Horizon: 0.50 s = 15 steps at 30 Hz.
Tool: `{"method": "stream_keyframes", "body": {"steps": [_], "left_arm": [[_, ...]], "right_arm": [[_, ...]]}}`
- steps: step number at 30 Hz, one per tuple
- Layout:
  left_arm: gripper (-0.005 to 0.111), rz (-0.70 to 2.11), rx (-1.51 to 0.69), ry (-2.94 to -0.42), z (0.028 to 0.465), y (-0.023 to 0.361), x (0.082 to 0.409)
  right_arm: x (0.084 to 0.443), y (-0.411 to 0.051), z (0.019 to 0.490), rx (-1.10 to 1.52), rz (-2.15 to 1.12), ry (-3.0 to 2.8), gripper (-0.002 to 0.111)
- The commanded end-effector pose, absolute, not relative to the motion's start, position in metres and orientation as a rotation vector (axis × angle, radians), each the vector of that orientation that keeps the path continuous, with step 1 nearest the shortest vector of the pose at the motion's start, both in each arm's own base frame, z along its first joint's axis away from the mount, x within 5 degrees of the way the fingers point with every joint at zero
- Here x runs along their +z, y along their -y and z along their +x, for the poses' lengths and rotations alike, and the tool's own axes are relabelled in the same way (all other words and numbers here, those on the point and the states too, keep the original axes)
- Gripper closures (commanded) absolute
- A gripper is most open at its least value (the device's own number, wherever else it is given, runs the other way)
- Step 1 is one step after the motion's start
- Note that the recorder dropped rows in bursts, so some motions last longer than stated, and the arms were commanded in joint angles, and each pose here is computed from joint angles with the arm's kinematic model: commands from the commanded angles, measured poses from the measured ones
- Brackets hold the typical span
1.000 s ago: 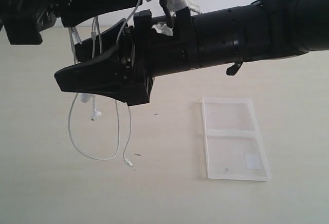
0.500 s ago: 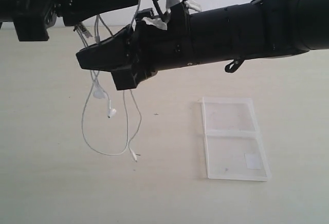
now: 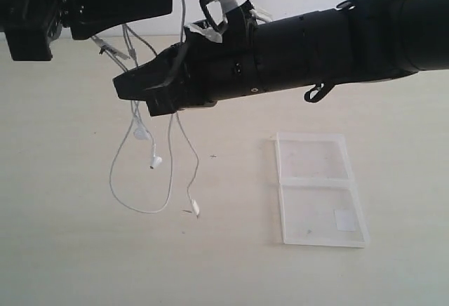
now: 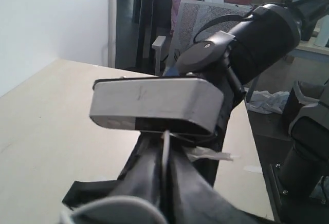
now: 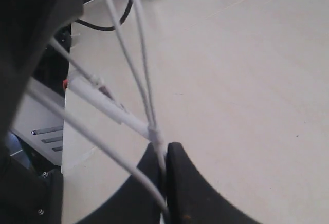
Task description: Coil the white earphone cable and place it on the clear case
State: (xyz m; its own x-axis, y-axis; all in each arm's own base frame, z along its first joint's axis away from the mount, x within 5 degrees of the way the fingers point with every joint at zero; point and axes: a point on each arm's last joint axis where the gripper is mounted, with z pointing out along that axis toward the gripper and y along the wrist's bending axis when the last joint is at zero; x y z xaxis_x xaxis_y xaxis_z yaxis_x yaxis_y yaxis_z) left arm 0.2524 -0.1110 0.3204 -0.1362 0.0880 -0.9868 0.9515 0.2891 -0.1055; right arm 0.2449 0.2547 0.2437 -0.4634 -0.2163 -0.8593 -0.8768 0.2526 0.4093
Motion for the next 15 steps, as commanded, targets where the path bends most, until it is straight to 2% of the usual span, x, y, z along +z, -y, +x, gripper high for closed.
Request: {"method": "stream_keyframes", "body": {"steps": [1,11,13,15], "left_arm": [[0.107,0.941,-0.998,-1.532,0.258,0.104,0.323],[0.107,0.881,-0.89,-1.641,0.267,0.098,0.315],[0.103,0.884,-0.887,-1.646,0.267,0.098,0.315],[0.091,0.876,-0.898,-1.661,0.266,0.098,0.314]], "right_arm": [[0.239,-0.254,0.246,1.197,-0.987,-1.923,0.108],[0.252,-0.243,0.242,1.077,-0.988,-1.977,0.108],[0.257,-0.24,0.24,1.051,-1.0,-1.981,0.108],[0.261,-0.238,0.238,1.037,-0.998,-1.992,0.108]]}}
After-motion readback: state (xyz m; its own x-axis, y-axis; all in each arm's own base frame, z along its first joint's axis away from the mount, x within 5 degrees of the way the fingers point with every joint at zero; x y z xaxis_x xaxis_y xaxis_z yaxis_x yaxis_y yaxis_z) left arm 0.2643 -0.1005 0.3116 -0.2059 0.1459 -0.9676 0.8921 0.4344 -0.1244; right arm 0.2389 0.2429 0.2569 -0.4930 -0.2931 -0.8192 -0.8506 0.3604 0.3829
